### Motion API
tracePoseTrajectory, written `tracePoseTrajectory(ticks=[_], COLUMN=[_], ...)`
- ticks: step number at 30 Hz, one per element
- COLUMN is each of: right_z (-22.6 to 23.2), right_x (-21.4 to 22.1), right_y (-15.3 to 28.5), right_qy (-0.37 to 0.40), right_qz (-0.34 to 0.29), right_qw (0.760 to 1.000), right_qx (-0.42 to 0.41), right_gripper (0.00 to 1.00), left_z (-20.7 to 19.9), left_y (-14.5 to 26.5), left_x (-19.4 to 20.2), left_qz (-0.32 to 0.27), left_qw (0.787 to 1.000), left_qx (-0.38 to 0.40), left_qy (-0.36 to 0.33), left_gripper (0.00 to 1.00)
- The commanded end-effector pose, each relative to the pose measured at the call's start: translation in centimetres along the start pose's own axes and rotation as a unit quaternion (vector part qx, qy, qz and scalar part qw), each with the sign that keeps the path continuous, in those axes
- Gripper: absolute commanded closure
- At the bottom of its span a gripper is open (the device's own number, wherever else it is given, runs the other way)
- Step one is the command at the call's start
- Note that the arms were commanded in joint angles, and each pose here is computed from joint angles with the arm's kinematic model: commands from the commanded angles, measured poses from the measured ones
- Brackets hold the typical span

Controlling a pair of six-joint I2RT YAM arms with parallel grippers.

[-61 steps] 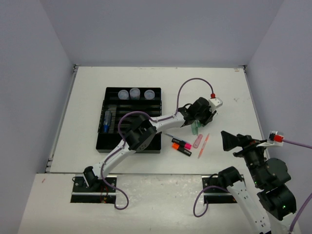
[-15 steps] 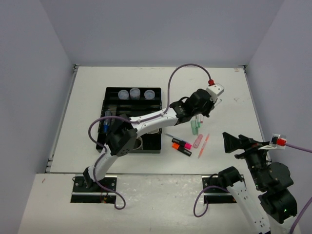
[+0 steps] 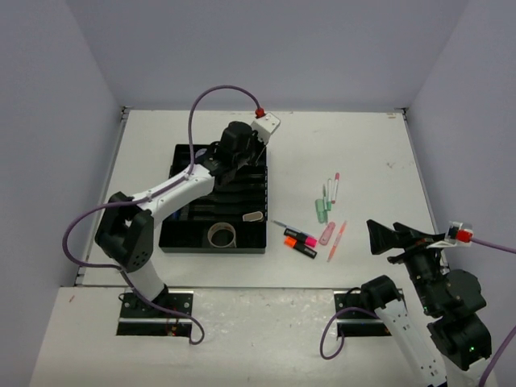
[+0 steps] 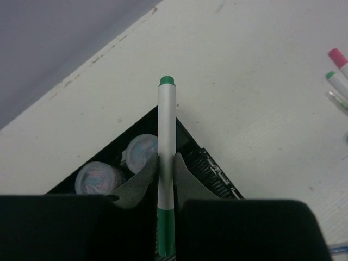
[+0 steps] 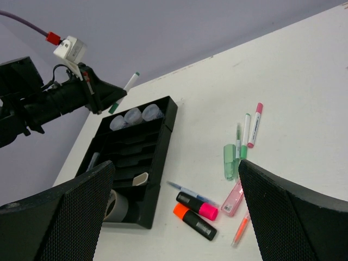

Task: Sort the stationery into containers
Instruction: Place the pen in the storage box.

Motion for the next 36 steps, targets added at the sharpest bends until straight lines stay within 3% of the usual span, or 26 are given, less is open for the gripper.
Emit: tracePoseTrajectory(ticks=[1, 4, 8, 13, 17, 27, 36], right_z=[0.6, 0.6, 0.7, 0.8, 0.8, 0.6, 0.5], right_x=[-0.3, -0.4, -0.4, -0.5, -0.5, -0.3, -0.2], right_y=[-0.1, 0.0, 0.0, 0.1, 0.2, 0.0, -0.2], right_qy=[0.007, 0.007, 0.008, 0.007, 0.008, 0.008, 0.007], right_qz=[-0.006, -0.009, -0.011, -0.012, -0.013, -0.01, -0.006], right_qw=[1.0, 1.0, 1.0, 1.0, 1.0, 1.0, 1.0], right_qx=[-0.017, -0.02, -0.024, -0.026, -0.027, -0.021, -0.017], right_gripper=[0.01, 0.01, 0.01, 0.01, 0.01, 0.01, 0.01], left_z=[3.7, 6.6, 9.0, 8.3, 8.2, 6.6, 6.3], left_y=[0.3, -0.1, 0.2, 2.3, 2.8, 1.0, -1.6], left_x=[-1.1, 0.6, 1.2, 2.9, 5.5, 10.8, 11.5], left_qz=[-0.027, 0.0, -0.025, -0.076, -0.087, -0.046, -0.02], left_qw=[0.994, 0.993, 0.983, 0.932, 0.902, 0.874, 0.883], left_qx=[0.017, 0.032, 0.058, 0.135, 0.193, 0.299, 0.299], left_qy=[-0.103, -0.114, -0.171, -0.328, -0.376, -0.381, -0.361], left_gripper=[1.0, 1.0, 1.0, 1.0, 1.0, 1.0, 1.0])
Point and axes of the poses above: each gripper's point midway between its finger pads, its own y axis back along the fingers, its own z axis along the line the jaws close on, x = y × z, the point moved 1 cm from there along y, back along the fingers, and after that the axes turned 6 degrees about y, right-handed, at the moved point
